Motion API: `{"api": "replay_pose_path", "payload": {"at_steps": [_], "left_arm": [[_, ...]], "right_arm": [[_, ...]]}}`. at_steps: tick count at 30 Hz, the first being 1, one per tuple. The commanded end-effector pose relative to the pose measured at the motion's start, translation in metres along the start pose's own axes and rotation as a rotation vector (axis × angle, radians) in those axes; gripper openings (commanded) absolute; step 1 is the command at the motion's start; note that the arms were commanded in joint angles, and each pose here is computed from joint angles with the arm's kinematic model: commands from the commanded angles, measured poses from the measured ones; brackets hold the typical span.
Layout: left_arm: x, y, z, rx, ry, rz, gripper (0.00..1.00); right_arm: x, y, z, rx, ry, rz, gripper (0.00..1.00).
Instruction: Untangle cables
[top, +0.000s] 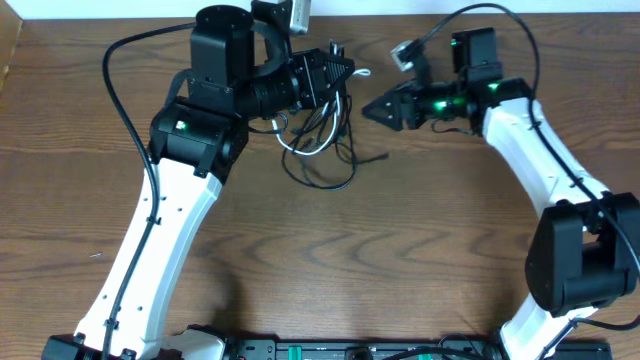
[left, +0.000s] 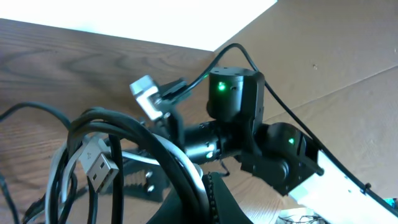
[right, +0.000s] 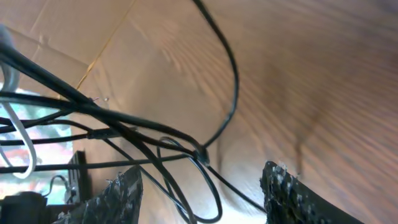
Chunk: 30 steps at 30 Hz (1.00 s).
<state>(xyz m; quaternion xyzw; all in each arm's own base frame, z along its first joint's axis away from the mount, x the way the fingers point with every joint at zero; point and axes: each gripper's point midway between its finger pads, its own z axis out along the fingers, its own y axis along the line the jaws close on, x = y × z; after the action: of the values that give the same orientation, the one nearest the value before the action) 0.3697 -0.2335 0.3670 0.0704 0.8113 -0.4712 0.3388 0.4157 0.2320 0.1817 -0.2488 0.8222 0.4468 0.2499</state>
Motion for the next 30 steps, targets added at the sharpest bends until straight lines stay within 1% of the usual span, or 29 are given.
{"api": "replay_pose_path", "payload": {"at_steps": [1,4,10,13,16,17,18,21,27,30], "left_arm": [[-0.005,-0.005,-0.002,0.007,-0.019,0.032,0.08],[-0.006,-0.005,-0.002,0.007,-0.021,0.014,0.07],[-0.008,-0.007,-0.002,0.012,-0.031,-0.015,0.08],[-0.009,-0.007,-0.002,0.014,-0.033,-0.024,0.08],[-0.01,-0.009,-0.002,0.022,-0.038,-0.056,0.07],[-0.011,-0.01,-0.002,0.024,-0.04,-0.066,0.07],[-0.013,-0.011,-0.002,0.03,-0.046,-0.09,0.08],[-0.014,-0.013,-0.002,0.038,-0.049,-0.126,0.07],[-0.014,-0.014,-0.003,0.044,-0.048,-0.196,0.07],[-0.014,-0.014,-0.003,0.045,-0.048,-0.207,0.08]], "right_arm": [[-0.012,0.029,0.006,-0.032,-0.013,-0.04,0.59],[-0.013,0.037,0.015,-0.037,-0.011,-0.055,0.62],[-0.016,0.036,0.031,0.048,-0.016,-0.009,0.65],[-0.021,0.031,0.038,0.121,-0.041,0.037,0.76],[-0.026,0.012,0.043,0.275,-0.088,0.133,0.85],[-0.027,0.005,0.043,0.328,-0.107,0.163,0.87],[-0.027,-0.011,0.041,0.443,-0.147,0.232,0.88],[-0.026,-0.033,0.038,0.556,-0.194,0.307,0.89],[-0.018,-0.057,0.054,0.58,-0.186,0.323,0.87],[-0.011,-0.07,0.061,0.588,-0.175,0.336,0.85]]}}
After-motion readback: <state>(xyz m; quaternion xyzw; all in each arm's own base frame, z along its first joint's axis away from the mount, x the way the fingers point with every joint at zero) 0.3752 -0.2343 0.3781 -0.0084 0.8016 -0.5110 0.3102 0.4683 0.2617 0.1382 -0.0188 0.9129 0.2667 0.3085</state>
